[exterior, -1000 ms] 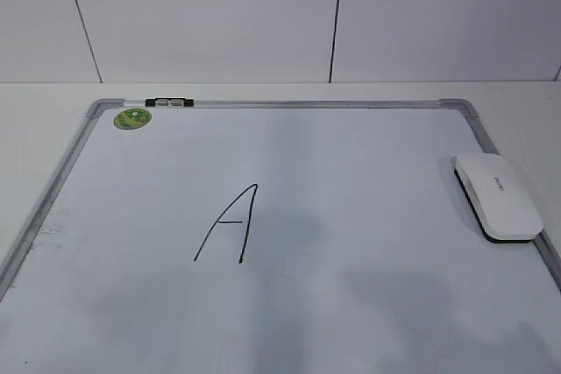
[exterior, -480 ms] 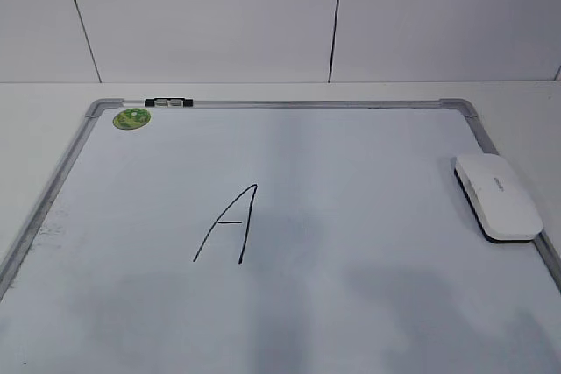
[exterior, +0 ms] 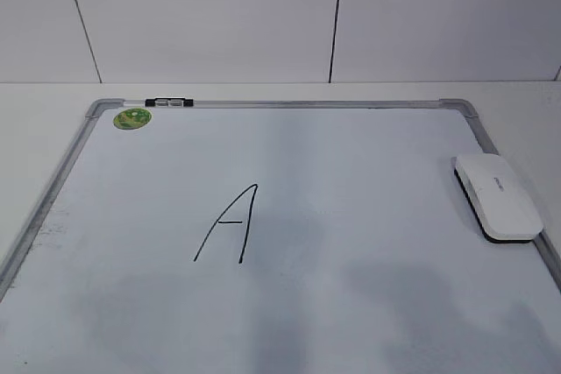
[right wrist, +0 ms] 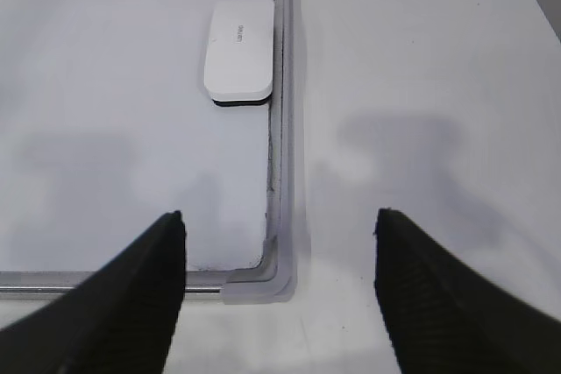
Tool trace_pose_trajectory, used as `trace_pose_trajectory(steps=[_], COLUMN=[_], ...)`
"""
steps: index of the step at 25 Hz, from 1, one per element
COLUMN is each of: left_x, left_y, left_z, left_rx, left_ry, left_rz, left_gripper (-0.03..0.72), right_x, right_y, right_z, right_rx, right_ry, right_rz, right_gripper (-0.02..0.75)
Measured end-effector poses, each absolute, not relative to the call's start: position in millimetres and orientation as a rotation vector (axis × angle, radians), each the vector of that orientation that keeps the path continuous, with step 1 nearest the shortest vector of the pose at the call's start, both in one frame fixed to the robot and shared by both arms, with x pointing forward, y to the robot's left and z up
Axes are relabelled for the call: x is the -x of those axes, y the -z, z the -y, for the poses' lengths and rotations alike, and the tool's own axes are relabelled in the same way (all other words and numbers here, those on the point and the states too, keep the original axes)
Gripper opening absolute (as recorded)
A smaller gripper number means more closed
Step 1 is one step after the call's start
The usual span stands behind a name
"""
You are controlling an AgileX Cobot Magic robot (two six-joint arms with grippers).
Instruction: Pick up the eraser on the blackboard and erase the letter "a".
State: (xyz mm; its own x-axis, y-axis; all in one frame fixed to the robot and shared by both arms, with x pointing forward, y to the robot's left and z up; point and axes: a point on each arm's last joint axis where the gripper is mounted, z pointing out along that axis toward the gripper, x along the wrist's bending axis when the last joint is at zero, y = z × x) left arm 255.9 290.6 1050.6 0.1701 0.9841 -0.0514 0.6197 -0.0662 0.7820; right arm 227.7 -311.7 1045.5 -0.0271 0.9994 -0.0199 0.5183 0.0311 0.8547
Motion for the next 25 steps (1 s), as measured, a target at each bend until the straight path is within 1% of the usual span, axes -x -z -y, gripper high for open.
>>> trace_pose_trajectory(steps=[14,25], left_x=[-255.2,-232.2], left_y=[-1050.7,-1051.5], left_z=[-290.5,-292.2], left_rx=[-1.764,-1.665], left_ry=[-0.681,-0.783], left_rz=[-1.522,-1.422], left_gripper=[0.235,0.235], right_x=[-227.9,-228.2], right_y=[-1045.7,-1045.4], right_z=[311.7,311.8], right_rx=[-1.564,-1.563], right_ry=[-0.898,-0.897], right_rz=[-1.626,-1.625], right_gripper=[0.54,0.54])
